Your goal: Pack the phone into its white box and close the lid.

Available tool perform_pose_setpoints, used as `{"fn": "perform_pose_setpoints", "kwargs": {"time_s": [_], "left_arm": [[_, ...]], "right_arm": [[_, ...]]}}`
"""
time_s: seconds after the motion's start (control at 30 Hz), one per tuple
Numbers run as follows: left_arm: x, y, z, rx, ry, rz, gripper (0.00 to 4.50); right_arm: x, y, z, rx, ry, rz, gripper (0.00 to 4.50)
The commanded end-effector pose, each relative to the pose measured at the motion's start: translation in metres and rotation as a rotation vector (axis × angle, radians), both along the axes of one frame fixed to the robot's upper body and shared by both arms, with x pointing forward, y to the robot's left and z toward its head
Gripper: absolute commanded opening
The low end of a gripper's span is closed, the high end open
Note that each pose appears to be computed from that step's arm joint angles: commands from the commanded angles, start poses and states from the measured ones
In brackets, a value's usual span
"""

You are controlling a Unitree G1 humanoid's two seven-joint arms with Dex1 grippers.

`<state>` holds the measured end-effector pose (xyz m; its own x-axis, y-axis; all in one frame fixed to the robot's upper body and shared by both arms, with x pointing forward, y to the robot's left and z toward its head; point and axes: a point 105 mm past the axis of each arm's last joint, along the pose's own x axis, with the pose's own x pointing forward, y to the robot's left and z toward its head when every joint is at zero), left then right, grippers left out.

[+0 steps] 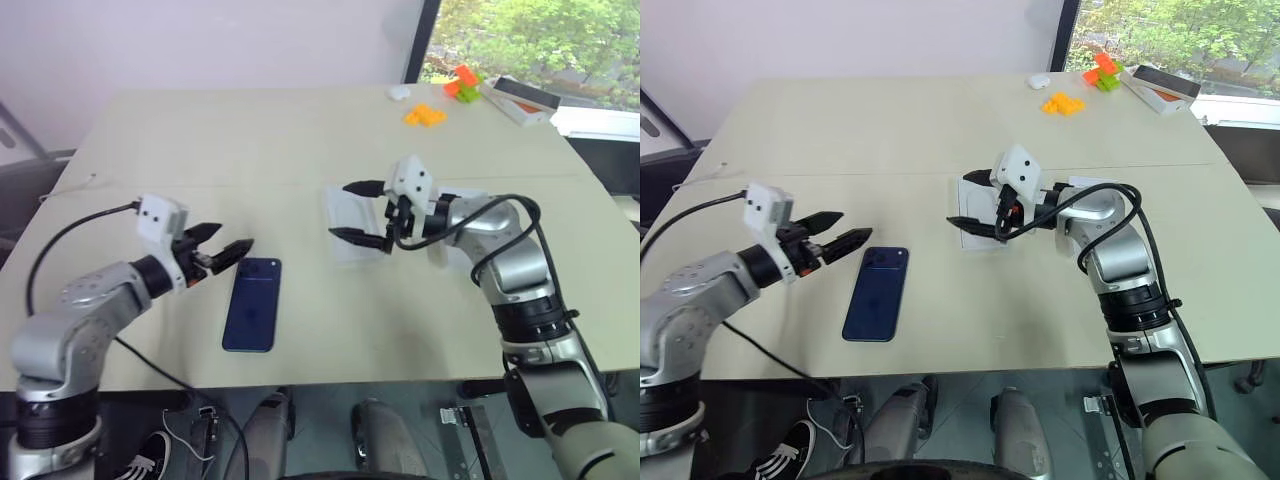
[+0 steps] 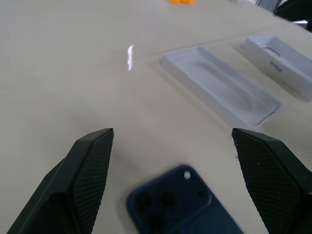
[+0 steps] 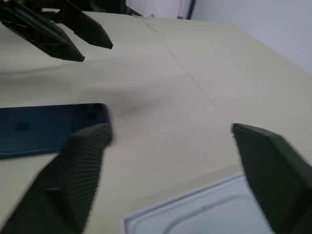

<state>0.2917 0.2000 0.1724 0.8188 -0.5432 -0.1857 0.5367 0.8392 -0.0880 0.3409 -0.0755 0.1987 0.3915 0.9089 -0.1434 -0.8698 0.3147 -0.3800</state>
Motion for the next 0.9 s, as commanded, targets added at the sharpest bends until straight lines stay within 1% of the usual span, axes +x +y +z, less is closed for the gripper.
{"fn": "perform_pose_setpoints", "kwargs": {"time_s": [0.03,0.07,0.13,0.17,0.2,0.23,0.27,0.37,0.43,0.47,0.53,0.6,0.7,0.8,0.83,0.87,0.9], "left_arm": [[-0.011,0.015,0.019,-0.044,-0.03,0.038,4.11],[-0.013,0.016,0.019,-0.086,-0.005,0.046,4.11],[-0.021,0.016,0.018,-0.131,0.032,0.04,4.11],[-0.026,0.017,0.015,-0.152,0.066,0.042,4.11],[-0.029,0.021,0.013,-0.135,0.073,0.057,4.11],[-0.032,0.026,0.012,-0.119,0.08,0.076,4.11],[-0.035,0.03,0.009,-0.148,0.112,0.09,4.11],[-0.043,0.037,0.008,-0.219,0.171,0.112,4.11],[-0.049,0.043,0.001,-0.248,0.236,0.131,4.11],[-0.054,0.044,-0.006,-0.263,0.293,0.131,4.11],[-0.065,0.04,-0.014,-0.265,0.361,0.103,4.11],[-0.069,0.036,-0.019,-0.259,0.406,0.1,4.11],[-0.063,0.038,-0.032,-0.205,0.446,0.173,4.11],[-0.053,0.032,-0.033,-0.196,0.433,0.195,4.11],[-0.051,0.033,-0.036,-0.212,0.453,0.221,4.11],[-0.051,0.034,-0.041,-0.19,0.47,0.233,4.11],[-0.052,0.03,-0.045,-0.202,0.497,0.218,4.11]], "right_arm": [[-0.007,0.011,-0.002,-0.072,-0.106,0.035,4.47],[-0.007,0.014,-0.004,-0.065,-0.09,0.033,4.19],[-0.015,0.022,-0.007,-0.095,-0.133,0.079,3.55],[-0.018,0.025,-0.01,-0.111,-0.152,0.095,3.05],[-0.024,0.028,-0.013,-0.111,-0.144,0.121,2.56],[-0.027,0.03,-0.014,-0.107,-0.137,0.133,1.95],[-0.028,0.032,-0.016,-0.112,-0.151,0.136,1.56],[-0.033,0.038,-0.027,-0.184,-0.234,0.167,0.1],[-0.041,0.043,-0.037,-0.221,-0.276,0.215,0.04],[-0.045,0.045,-0.042,-0.235,-0.284,0.232,0.04],[-0.05,0.048,-0.052,-0.275,-0.308,0.264,0.04],[-0.055,0.051,-0.058,-0.302,-0.34,0.295,0.04],[-0.054,0.055,-0.062,-0.319,-0.392,0.302,0.04],[-0.052,0.057,-0.068,-0.344,-0.429,0.311,0.04],[-0.053,0.056,-0.073,-0.369,-0.438,0.324,0.04],[-0.054,0.056,-0.076,-0.385,-0.449,0.342,0.04],[-0.055,0.058,-0.082,-0.408,-0.465,0.359,0.04]]}}
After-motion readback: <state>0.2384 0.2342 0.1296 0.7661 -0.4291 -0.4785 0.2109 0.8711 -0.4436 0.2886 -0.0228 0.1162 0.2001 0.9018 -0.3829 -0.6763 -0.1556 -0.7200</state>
